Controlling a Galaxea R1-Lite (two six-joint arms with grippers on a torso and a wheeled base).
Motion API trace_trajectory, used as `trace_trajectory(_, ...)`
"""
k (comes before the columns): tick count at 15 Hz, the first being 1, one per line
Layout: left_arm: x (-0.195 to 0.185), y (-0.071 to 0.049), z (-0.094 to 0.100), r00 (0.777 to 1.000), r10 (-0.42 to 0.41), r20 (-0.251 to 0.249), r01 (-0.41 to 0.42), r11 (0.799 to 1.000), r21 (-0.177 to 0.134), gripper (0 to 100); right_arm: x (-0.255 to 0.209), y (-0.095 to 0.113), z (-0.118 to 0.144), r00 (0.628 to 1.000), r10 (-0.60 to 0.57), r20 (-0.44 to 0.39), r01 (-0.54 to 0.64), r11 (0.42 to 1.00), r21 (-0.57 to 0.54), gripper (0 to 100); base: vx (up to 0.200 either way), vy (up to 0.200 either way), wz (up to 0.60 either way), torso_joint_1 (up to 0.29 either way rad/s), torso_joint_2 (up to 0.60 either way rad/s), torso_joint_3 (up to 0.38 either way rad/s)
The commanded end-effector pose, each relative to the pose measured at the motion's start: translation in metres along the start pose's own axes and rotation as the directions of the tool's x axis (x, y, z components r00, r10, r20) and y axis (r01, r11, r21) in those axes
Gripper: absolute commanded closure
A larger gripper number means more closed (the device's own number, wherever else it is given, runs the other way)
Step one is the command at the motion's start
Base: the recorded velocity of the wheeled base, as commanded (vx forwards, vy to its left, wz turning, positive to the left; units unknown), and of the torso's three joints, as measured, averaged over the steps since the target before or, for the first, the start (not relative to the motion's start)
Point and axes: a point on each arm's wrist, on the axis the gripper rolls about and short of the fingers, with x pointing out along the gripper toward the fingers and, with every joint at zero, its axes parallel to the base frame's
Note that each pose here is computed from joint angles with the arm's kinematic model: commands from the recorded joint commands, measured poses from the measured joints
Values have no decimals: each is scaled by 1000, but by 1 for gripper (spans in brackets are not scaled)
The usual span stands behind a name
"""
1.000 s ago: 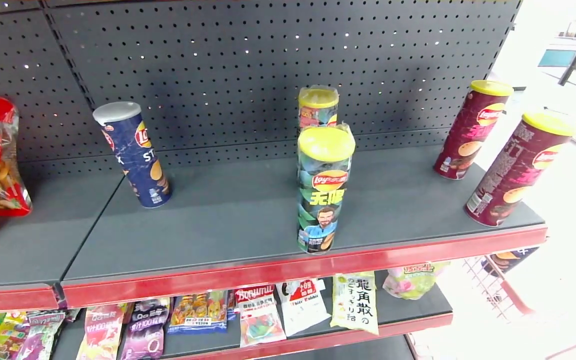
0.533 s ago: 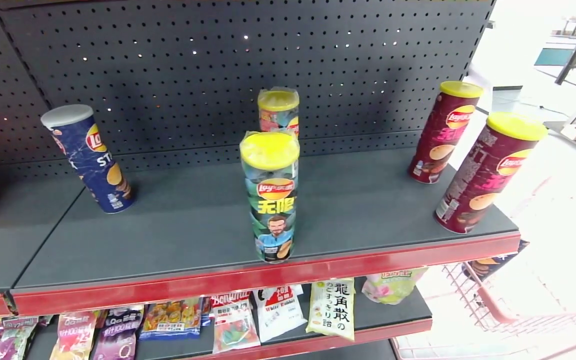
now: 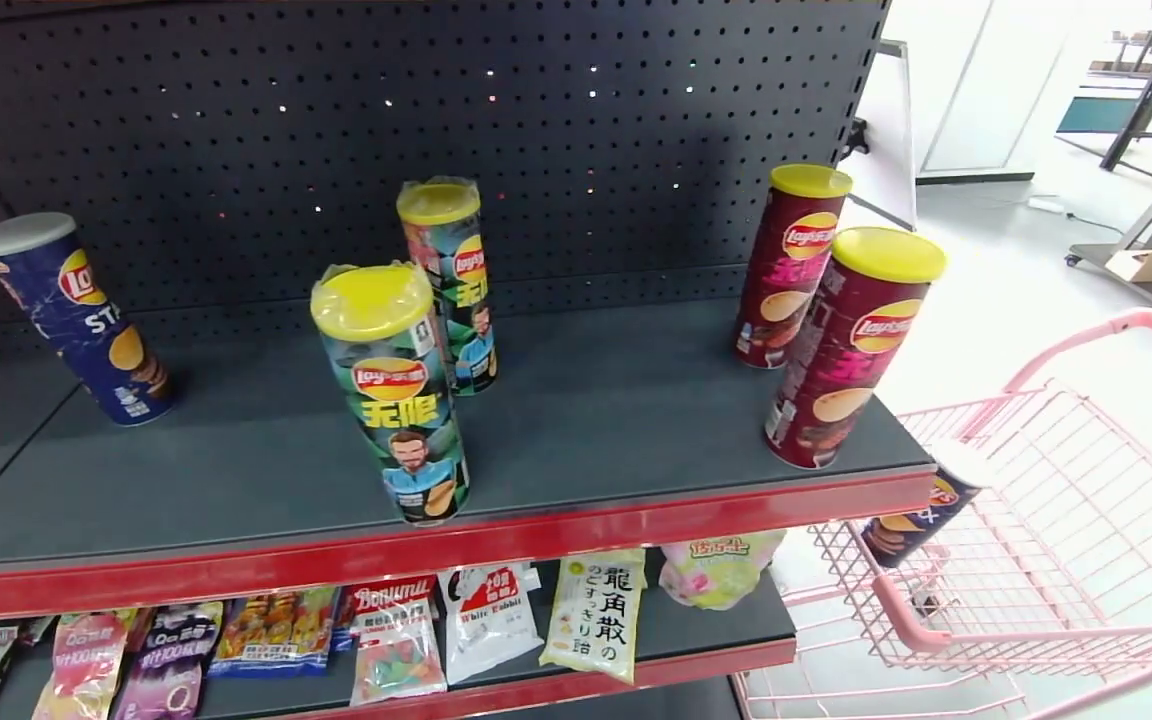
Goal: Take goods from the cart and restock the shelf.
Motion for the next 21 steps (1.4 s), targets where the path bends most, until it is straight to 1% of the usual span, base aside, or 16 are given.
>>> trace_trajectory(1,1,0,-1,1000,-2,-9,2,1000,4,0,1,0,-1,1000,0,-5,0,1000,-1,0,0,-200,0,2,2,-7)
trace_trajectory(5,1,-1,-2,1000,-3,-6,3,1000,4,0,1,0,-1,1000,2,-7,-2,1000,-2,0,0,-200,0,0,-7,4)
trace_trajectory(6,1,-1,-4,1000,-4,-13,4,1000,7,0,1,0,-1,1000,2,-8,-2,1000,-2,0,0,-200,0,2,-2,2)
trace_trajectory(8,2,-2,-7,1000,-6,-19,6,1000,13,0,1,0,-2,1000,3,-11,-3,1000,-3,0,0,0,0,0,0,0)
trace_trajectory(10,2,-2,-8,1000,-7,-18,8,999,33,0,1,0,-2,1000,3,-13,-3,1000,-3,0,0,0,0,0,0,0)
trace_trajectory(13,2,-2,-7,1000,-8,-15,8,999,36,0,1,1,-3,1000,4,-19,-4,1000,-3,0,0,0,0,0,0,0)
trace_trajectory(14,2,-2,-7,1000,-8,-15,8,999,36,0,0,1,-5,999,7,-35,-7,1000,-5,0,0,0,-600,-2,2,-2)
trace_trajectory(18,2,-2,-7,1000,-7,-14,8,999,37,0,-1,1,-5,999,7,-34,-7,1000,-5,0,0,0,-600,0,1,0)
trace_trajectory(21,1,-2,-7,1000,-7,-12,8,999,36,0,-1,1,-5,999,5,-34,-5,1000,-5,0,0,0,0,0,0,0)
